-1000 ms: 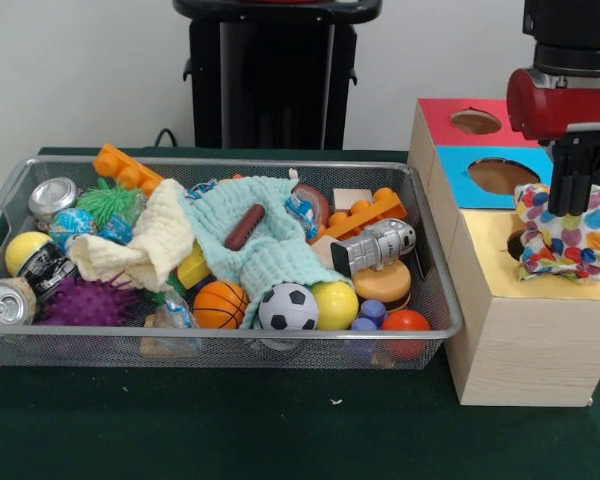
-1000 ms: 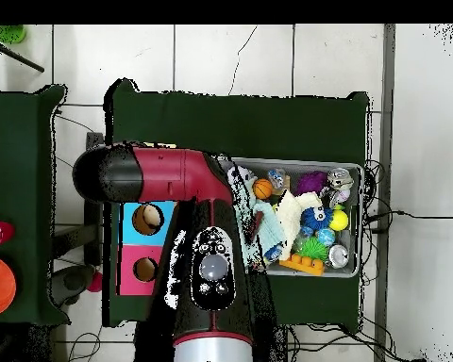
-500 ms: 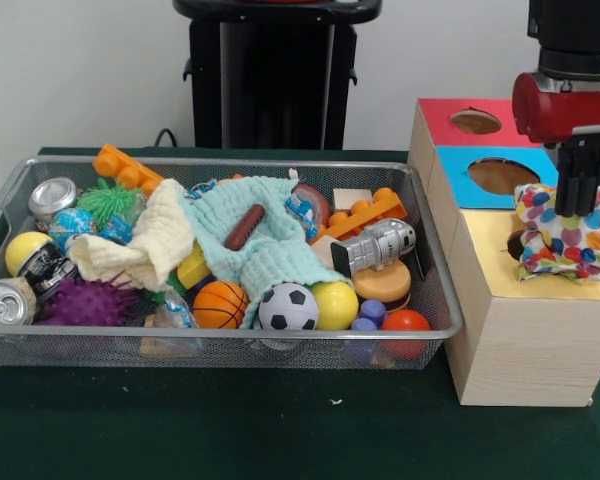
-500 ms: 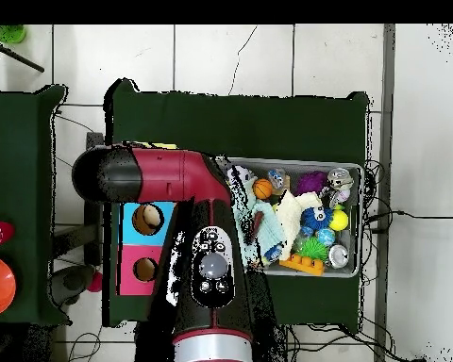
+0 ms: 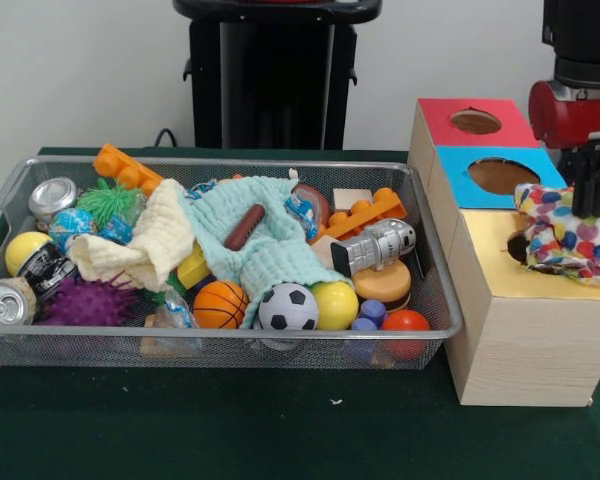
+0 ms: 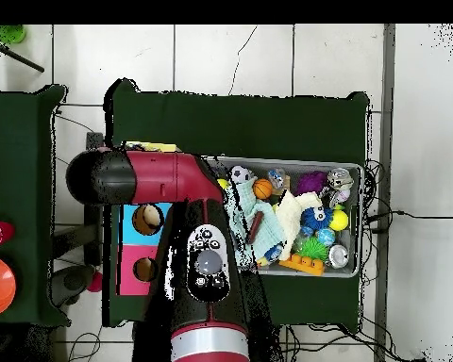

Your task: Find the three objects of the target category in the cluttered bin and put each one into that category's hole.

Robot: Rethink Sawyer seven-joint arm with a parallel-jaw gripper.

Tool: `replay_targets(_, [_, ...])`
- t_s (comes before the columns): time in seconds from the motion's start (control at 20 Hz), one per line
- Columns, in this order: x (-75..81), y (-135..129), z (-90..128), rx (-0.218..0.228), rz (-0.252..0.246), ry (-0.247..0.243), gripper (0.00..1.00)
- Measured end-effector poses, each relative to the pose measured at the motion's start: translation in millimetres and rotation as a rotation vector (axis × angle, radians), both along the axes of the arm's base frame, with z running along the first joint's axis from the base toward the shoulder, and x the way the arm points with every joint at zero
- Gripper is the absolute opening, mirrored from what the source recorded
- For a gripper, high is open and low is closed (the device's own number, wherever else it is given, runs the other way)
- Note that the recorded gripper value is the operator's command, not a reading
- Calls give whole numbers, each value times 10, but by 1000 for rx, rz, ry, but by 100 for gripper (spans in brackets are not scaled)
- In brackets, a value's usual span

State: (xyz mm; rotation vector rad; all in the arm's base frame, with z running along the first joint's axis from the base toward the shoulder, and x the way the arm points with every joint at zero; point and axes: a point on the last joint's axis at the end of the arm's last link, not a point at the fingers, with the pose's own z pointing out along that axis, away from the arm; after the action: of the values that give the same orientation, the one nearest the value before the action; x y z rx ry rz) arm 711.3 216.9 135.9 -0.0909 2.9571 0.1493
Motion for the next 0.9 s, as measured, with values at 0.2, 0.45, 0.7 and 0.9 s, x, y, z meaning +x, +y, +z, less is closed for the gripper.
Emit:
replay_targets(0.2, [-68,28,-57,4,4,17,0])
replay_targets(0.45, [-158,37,-131,1,7,38,0])
replay_targets(0.7, [-211,91,-189,-3,16,49,0])
replay_targets(0.9, [-251,128,-247,-10,23,58,0])
